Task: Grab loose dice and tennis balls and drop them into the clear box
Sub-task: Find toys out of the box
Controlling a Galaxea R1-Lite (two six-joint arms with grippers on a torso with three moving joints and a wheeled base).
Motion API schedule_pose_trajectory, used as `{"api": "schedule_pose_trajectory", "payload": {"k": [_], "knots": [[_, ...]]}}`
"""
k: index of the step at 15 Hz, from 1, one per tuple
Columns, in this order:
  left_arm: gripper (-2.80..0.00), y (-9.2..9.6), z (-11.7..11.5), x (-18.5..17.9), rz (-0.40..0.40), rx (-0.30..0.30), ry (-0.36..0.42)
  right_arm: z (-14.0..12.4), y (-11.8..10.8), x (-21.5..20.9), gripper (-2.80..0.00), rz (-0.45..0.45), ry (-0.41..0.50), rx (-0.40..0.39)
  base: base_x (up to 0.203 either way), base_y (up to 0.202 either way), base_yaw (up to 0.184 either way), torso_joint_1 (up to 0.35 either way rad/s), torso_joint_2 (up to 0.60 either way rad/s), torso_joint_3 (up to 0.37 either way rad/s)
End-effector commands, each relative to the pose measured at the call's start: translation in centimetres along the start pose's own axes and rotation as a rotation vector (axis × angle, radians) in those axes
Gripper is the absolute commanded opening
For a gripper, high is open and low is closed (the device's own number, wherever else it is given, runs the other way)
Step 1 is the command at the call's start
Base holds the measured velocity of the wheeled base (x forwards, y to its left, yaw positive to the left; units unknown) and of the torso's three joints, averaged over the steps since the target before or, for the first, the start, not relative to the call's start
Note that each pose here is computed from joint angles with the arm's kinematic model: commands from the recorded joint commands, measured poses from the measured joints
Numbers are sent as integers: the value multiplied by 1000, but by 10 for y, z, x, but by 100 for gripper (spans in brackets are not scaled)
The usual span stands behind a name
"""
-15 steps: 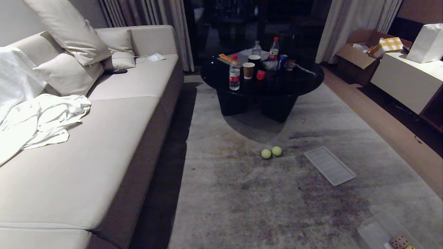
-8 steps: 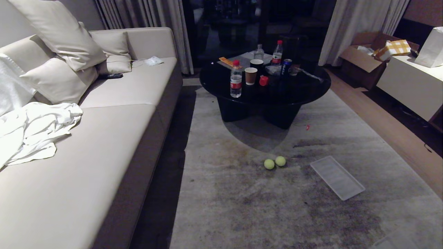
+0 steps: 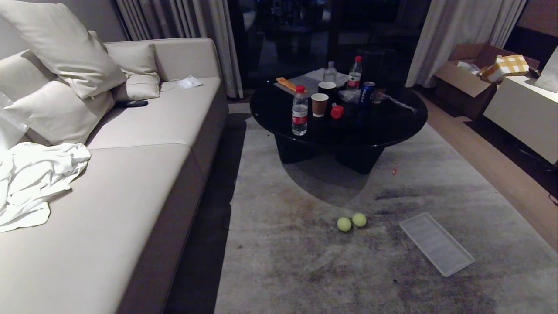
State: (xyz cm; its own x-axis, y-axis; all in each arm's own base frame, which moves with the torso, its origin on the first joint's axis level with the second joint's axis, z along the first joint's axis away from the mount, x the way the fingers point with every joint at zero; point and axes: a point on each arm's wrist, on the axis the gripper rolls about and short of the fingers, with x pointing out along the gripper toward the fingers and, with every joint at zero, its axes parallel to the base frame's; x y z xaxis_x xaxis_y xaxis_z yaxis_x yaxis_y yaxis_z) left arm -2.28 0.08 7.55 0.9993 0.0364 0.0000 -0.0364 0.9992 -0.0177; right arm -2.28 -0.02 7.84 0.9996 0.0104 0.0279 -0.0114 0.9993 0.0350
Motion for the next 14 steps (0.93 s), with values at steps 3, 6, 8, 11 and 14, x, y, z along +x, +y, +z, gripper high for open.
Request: {"api": "schedule_pose_trajectory", "payload": {"k": [3,6,8,11,14], "knots": [[-280,0,0,0,0,0,3,-3,0,1,-280,1,10,0,182,0,0,-2,3,5],[-280,0,0,0,0,1,2,-3,0,1,-280,0,9,0,180,0,-2,5,0,3],[-280,0,0,0,0,-1,2,-3,0,1,-280,1,10,0,185,0,-1,5,3,2],[-280,0,0,0,0,-1,2,-3,0,1,-280,2,10,-1,178,0,1,-2,3,2],[-280,0,0,0,0,-1,2,-3,0,1,-280,0,9,0,184,0,0,-2,7,0]]}}
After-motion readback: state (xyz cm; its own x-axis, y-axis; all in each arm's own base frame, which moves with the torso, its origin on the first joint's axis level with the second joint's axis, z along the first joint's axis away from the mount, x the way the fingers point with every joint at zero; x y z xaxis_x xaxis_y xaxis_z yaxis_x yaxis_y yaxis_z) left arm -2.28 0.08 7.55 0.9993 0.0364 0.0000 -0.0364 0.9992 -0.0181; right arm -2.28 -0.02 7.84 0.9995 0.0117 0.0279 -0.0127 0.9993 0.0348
